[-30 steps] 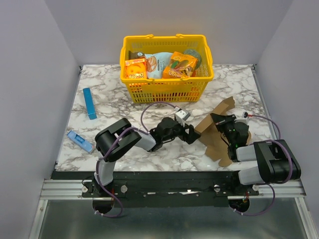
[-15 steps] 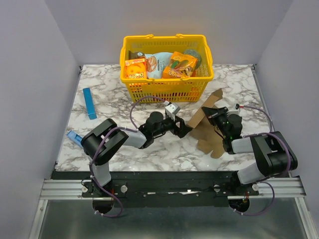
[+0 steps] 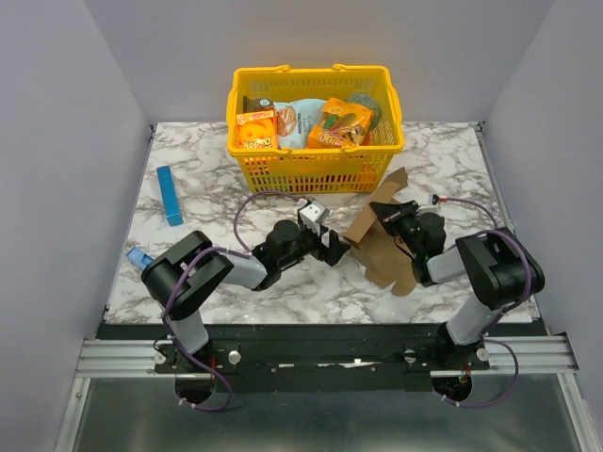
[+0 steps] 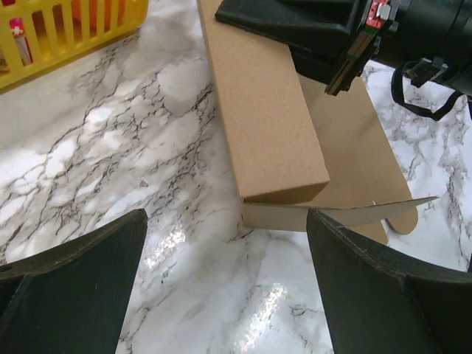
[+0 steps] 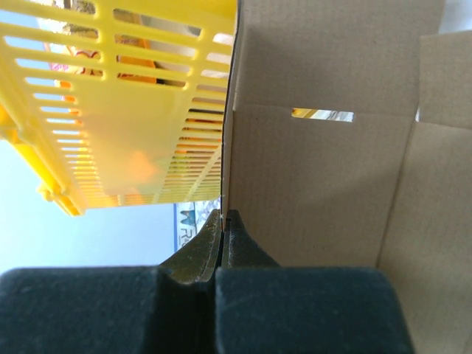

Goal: Fold the paper box

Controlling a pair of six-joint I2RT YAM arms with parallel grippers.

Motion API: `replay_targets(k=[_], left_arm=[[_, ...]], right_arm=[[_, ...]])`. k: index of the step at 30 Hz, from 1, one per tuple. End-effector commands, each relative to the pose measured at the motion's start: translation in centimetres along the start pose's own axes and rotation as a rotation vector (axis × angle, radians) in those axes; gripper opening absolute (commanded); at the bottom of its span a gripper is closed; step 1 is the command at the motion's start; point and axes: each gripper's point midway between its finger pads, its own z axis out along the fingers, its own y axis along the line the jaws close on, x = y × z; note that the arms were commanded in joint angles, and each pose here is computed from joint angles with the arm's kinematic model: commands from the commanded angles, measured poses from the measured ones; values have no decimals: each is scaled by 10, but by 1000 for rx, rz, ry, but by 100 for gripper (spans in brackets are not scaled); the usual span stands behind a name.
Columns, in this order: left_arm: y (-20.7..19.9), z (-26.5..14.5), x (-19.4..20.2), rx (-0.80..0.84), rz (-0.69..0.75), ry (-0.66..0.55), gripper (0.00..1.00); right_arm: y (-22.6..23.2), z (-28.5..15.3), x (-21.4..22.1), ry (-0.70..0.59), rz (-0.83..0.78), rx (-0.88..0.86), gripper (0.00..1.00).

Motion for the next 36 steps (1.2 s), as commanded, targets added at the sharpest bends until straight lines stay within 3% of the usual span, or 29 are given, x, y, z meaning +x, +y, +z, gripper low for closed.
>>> replay_targets(k=[1,22,28,32,34,36], left_arm=[[-2,0,-2,-24,-26,-50,98],[-31,14,20,-127,-49,-40,99],[-43,13,-1,-56,-81,-49,99],[-48,0,-45,-20,-75,-85,99],[-49,-4,-47,42,-77,-12,99],[-52,-1,-71,74,-59,-13,99]], right_arm=[[4,0,-2,-33,2,-52,2],[-26,-34,-10,-101,41,-52,3],[-21,-36,-10,-98,30,-64,3],[-6,-36,-12,-91,2,-106,4],[-1,-35,-11,-76,-4,-117,4],[9,-30,-9,-49,-13,-137,4]])
